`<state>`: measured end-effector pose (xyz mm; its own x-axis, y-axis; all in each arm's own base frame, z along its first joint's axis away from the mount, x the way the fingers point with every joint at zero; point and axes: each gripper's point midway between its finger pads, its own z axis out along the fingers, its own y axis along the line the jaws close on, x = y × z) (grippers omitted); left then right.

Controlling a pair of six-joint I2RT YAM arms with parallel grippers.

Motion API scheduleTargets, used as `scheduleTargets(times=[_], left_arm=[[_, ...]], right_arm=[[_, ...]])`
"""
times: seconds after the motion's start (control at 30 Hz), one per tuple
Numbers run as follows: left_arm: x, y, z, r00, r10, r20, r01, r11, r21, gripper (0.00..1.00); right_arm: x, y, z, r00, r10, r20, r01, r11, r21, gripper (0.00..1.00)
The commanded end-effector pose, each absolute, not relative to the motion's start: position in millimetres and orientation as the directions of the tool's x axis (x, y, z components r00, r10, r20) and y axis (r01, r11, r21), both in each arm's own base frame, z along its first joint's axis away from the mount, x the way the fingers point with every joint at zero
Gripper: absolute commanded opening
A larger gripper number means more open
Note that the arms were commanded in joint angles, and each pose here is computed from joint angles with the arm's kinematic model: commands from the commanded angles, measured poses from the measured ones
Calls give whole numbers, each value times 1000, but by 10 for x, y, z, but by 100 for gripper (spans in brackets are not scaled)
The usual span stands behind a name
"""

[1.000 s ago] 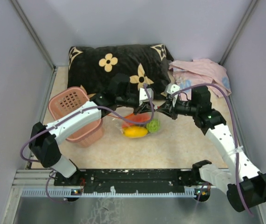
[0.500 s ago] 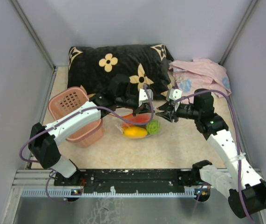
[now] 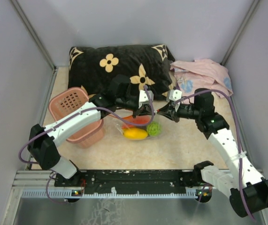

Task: Place the food in the zip-top bag and seal the zipper
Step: Zip the zipper food storage bag at the center of the board.

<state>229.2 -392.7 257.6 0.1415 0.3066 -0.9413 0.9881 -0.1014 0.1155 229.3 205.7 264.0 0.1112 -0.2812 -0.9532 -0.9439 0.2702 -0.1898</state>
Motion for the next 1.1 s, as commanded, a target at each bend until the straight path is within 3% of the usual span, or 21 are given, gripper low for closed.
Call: scheduleTargets(times=[0.0, 0.33, 0.47, 0.53, 0.73, 0.87, 1.07], left_arm=[[2143, -3897, 2707, 169, 273, -947, 979, -154, 131, 0], [2155, -3946, 2714, 160, 270, -949, 979, -165, 118, 0], [2186, -3966, 2727, 161, 266, -950, 980, -154, 123, 0], [2217, -3959, 2731, 160, 271, -949, 983, -133, 127, 5], [2199, -3921, 2855, 184, 232, -955, 981, -108, 163, 48], [2178, -3949, 2913, 190, 195, -962, 979, -116, 170, 55], [2198, -4034, 2885, 156, 195, -968, 982, -139, 130, 53]], right_arm=[[2312, 2111, 2947, 206, -252, -946, -932, 244, -268, 11], [2267, 2186, 2915, 183, -230, -956, -957, 182, -228, 11], [2276, 2169, 2869, 183, -248, -951, -955, 184, -232, 0], [2281, 2160, 2875, 182, -252, -950, -953, 193, -233, 0], [2269, 2149, 2872, 181, -254, -950, -952, 198, -234, 0], [2276, 2163, 2892, 183, -243, -953, -952, 197, -233, 0], [2270, 2170, 2886, 183, -240, -953, -954, 189, -231, 0]])
